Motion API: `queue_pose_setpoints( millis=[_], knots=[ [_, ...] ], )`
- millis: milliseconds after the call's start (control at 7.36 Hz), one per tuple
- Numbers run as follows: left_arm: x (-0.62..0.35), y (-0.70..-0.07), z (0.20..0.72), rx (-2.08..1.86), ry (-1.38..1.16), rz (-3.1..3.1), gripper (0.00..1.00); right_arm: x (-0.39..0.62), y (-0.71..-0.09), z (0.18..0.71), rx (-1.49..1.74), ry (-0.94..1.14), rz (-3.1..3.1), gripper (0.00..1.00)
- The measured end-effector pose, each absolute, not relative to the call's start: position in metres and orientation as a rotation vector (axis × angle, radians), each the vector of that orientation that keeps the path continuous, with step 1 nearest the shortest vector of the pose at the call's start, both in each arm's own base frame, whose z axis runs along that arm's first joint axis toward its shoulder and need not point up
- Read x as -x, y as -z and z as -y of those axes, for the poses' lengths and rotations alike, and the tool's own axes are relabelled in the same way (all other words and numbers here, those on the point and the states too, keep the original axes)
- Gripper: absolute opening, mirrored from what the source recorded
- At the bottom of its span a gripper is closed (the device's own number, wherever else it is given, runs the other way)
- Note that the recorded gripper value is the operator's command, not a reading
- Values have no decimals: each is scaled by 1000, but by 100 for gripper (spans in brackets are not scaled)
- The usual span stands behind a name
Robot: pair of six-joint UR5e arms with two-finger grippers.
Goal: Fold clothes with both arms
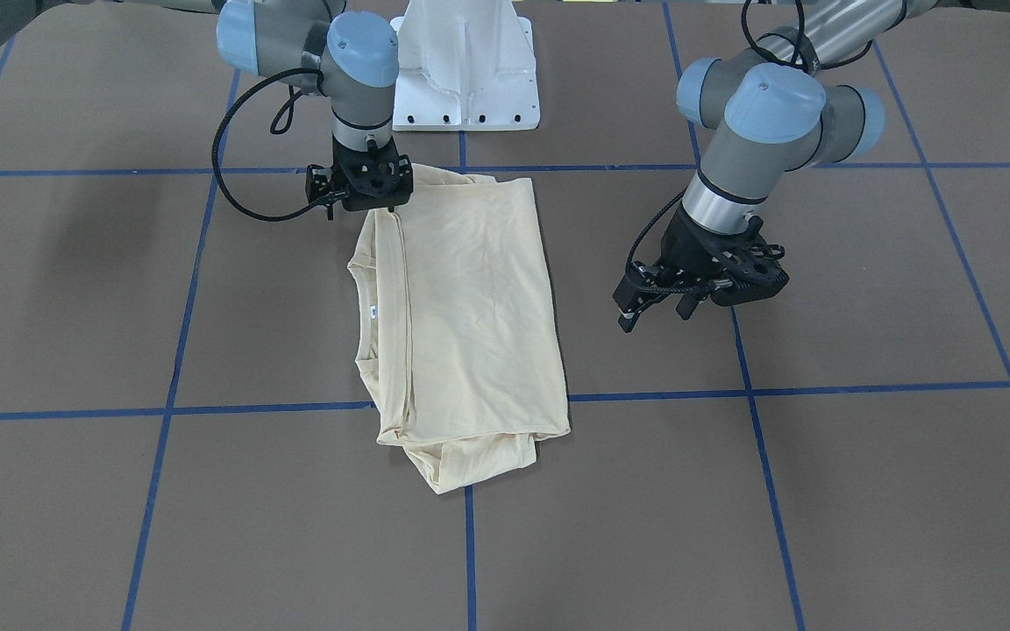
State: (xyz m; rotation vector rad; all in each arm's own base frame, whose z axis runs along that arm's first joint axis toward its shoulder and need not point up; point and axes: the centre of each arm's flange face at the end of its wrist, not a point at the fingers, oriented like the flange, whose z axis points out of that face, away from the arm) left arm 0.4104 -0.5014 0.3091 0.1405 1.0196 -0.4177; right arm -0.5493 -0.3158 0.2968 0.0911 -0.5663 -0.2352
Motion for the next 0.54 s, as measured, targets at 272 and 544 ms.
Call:
queue_pose_setpoints(
  millis=[272, 544],
  knots=[
    [-411, -309, 501, -139, 417, -1020, 100, 528, -312, 325, -75, 225, 552, 100],
    [-410, -307, 500, -141, 415, -1024, 100, 509, -299, 331, -104, 220, 591, 100]
  ],
)
